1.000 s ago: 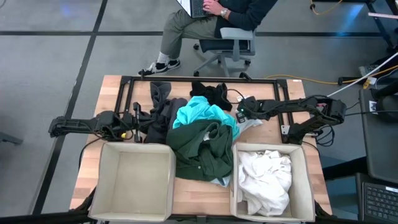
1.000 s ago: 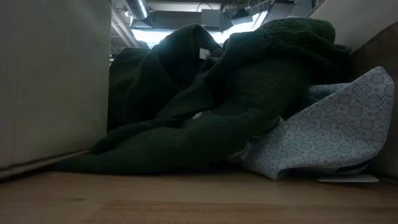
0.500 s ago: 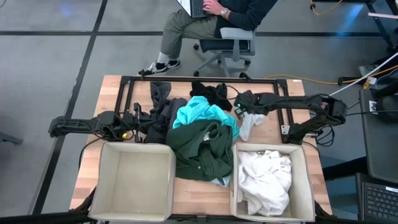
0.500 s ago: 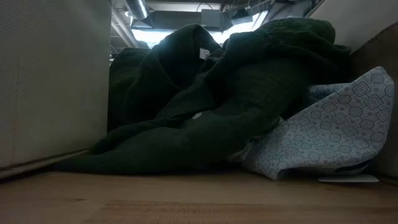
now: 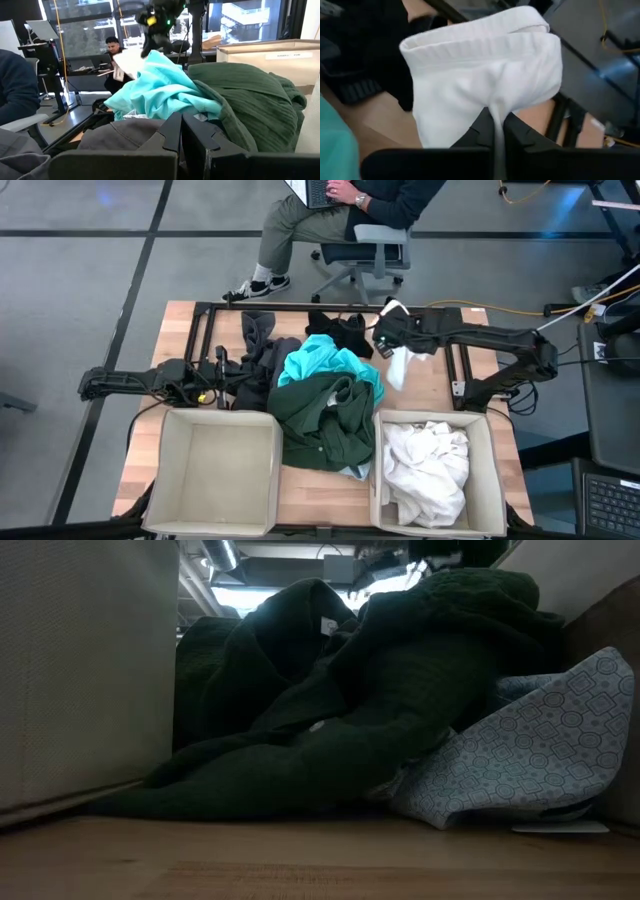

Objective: Sort clothes
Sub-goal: Put the white boxer into the right brown laundry organizer

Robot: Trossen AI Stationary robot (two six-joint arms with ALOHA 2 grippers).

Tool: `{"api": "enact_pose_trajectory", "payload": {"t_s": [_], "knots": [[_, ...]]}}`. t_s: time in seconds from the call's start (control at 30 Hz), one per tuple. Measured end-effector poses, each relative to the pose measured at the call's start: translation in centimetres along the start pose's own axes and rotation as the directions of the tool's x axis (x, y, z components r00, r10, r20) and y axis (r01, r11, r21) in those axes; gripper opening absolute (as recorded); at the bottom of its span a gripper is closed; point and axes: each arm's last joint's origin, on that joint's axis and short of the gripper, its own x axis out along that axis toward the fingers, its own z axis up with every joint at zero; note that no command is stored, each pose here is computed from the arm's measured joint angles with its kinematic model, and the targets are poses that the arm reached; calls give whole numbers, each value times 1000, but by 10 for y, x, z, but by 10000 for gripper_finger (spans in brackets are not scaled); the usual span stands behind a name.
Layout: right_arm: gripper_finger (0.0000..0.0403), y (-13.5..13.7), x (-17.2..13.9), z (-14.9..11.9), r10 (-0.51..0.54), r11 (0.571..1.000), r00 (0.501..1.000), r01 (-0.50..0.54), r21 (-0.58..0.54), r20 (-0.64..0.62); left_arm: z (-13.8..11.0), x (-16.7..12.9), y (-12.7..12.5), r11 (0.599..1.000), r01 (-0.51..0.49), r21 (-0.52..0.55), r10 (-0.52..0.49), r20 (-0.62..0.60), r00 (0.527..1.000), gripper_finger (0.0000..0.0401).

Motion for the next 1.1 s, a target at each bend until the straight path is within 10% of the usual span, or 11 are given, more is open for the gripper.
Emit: {"api": "enact_pose_trajectory", "payload": {"t_s": [0.6,1.1], "knots": [[26,-22,-127,16,229,973,959,-231,-9,166,0,0,0,1000,0,-7,0,-1,1000,5],[24,-14,-222,-46,643,765,759,-643,-36,96,0,0,0,1000,0,-27,0,0,1000,5]]}}
